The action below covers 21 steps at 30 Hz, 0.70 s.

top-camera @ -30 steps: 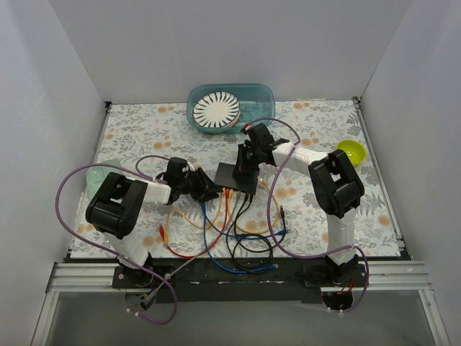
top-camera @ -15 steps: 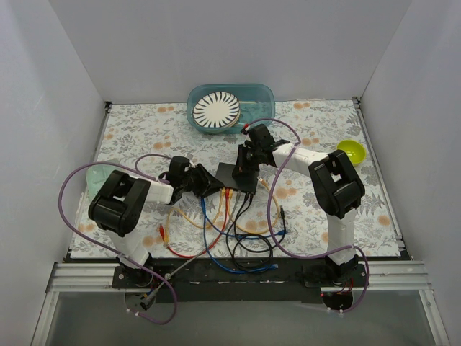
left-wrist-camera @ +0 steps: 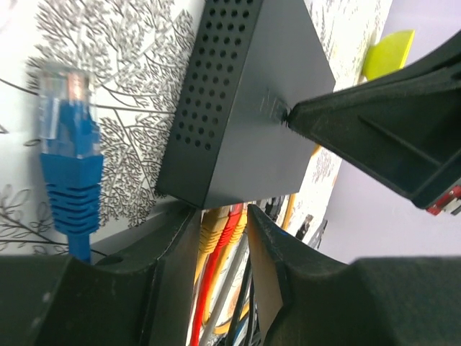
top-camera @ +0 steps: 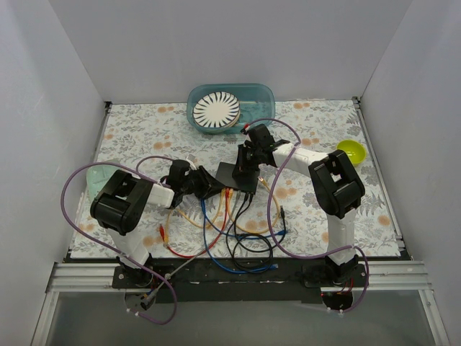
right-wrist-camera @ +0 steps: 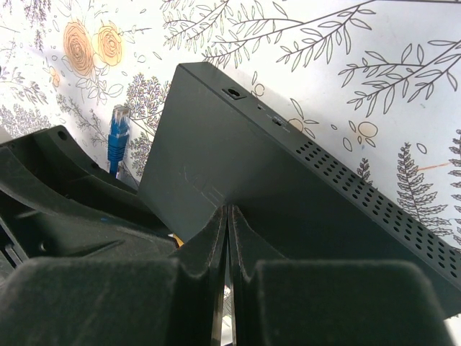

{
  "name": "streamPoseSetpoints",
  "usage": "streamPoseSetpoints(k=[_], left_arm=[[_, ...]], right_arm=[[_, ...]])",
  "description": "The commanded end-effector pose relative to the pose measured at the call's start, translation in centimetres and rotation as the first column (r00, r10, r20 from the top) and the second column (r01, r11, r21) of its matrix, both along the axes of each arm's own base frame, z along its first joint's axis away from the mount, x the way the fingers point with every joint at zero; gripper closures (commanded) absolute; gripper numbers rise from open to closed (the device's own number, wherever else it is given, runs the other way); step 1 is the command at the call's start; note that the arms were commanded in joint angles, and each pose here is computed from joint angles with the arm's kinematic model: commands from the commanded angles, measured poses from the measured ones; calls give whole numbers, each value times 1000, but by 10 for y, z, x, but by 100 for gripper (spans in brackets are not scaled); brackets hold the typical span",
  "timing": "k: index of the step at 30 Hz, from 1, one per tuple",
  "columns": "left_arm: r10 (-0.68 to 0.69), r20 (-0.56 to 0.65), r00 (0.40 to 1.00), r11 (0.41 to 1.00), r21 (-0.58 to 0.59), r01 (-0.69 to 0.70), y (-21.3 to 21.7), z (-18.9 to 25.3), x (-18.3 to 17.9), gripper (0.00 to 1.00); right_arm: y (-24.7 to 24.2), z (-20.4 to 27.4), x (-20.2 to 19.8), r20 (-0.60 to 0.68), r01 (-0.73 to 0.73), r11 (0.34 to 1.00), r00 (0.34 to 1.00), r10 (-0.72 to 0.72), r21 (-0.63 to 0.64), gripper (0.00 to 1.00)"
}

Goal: Pull the plug from the switch port

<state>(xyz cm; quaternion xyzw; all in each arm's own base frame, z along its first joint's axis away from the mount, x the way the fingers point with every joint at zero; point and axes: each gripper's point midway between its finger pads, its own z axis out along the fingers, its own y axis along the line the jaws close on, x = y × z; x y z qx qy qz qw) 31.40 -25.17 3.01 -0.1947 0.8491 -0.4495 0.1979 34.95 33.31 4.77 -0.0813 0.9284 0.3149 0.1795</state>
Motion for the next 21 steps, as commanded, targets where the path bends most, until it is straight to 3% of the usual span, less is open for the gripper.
streamPoseSetpoints(k=[1,9,21], left_arm=[[-47,-86,995,997,50,51,5,-32,-28,67],[-39,-127,991,996,79,49,9,-43,-33,69],[-17,-191,982,998,59,29,4,-57,-28,100]], right_arm=[[-20,-38,-22,-92,-23,993,996,12,-118,90],[-21,-40,-22,-96,-25,992,995,13,-122,90],[-24,-43,-28,-105,-27,992,994,14,-125,90]])
